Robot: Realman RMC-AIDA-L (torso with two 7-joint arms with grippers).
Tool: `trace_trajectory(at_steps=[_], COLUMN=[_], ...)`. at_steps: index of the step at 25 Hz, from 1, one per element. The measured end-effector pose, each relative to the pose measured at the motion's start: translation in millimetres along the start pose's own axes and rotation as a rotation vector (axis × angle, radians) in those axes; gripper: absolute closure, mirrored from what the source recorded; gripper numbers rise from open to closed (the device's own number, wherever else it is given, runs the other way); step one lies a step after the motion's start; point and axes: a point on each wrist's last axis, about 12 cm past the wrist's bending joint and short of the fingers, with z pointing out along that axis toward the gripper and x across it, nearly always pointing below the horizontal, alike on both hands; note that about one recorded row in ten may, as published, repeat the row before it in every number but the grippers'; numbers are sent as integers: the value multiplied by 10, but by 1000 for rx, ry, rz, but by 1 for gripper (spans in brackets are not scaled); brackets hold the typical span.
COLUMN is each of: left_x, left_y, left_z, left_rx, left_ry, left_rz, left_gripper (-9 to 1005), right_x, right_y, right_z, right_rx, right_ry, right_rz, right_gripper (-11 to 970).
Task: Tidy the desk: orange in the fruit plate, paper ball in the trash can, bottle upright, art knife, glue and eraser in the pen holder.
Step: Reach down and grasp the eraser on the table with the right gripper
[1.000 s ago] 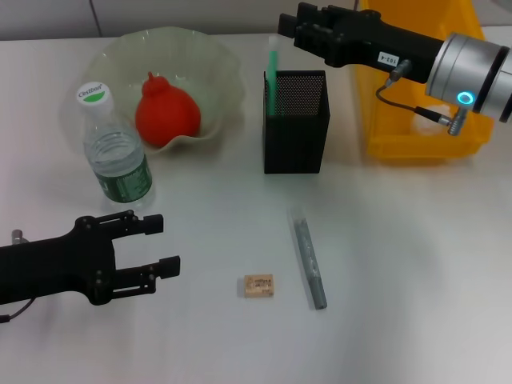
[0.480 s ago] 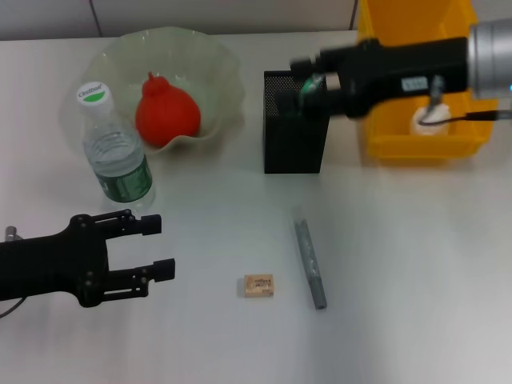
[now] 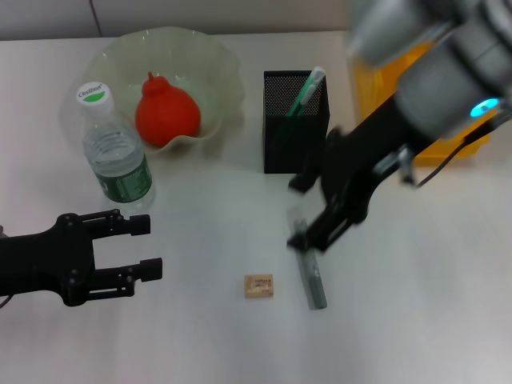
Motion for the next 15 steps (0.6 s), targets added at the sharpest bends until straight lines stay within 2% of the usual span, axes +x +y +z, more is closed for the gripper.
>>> trace_trajectory(at_steps=[1, 2, 5, 6, 7, 11, 15], left_x=[-4, -4, -6, -6, -6, -11, -12], left_y=[-1, -1, -1, -1, -2, 1, 7], left_z=[1, 1, 3, 5, 6, 6, 5], left_rx=[2, 2, 3, 3, 3, 2, -2], left_ry=[-1, -1, -3, -4, -4, -6, -5], left_rz=[-3, -3, -4, -4, -4, -3, -2], left_gripper=[253, 253, 253, 253, 253, 253, 253], right_x=[-83, -83, -158, -188, -188, -181, -161], right_y=[44, 44, 111, 137, 137, 183, 191], right_z=[159, 159, 421, 573, 573, 880, 1051], right_rx=[-25, -25, -32, -14, -14, 3, 19], right_ry=[65, 65, 128, 139, 139, 166, 176], right_rz=[-47, -47, -115, -151, -151, -198, -206], right_gripper=[182, 173, 145, 136, 136, 137, 138])
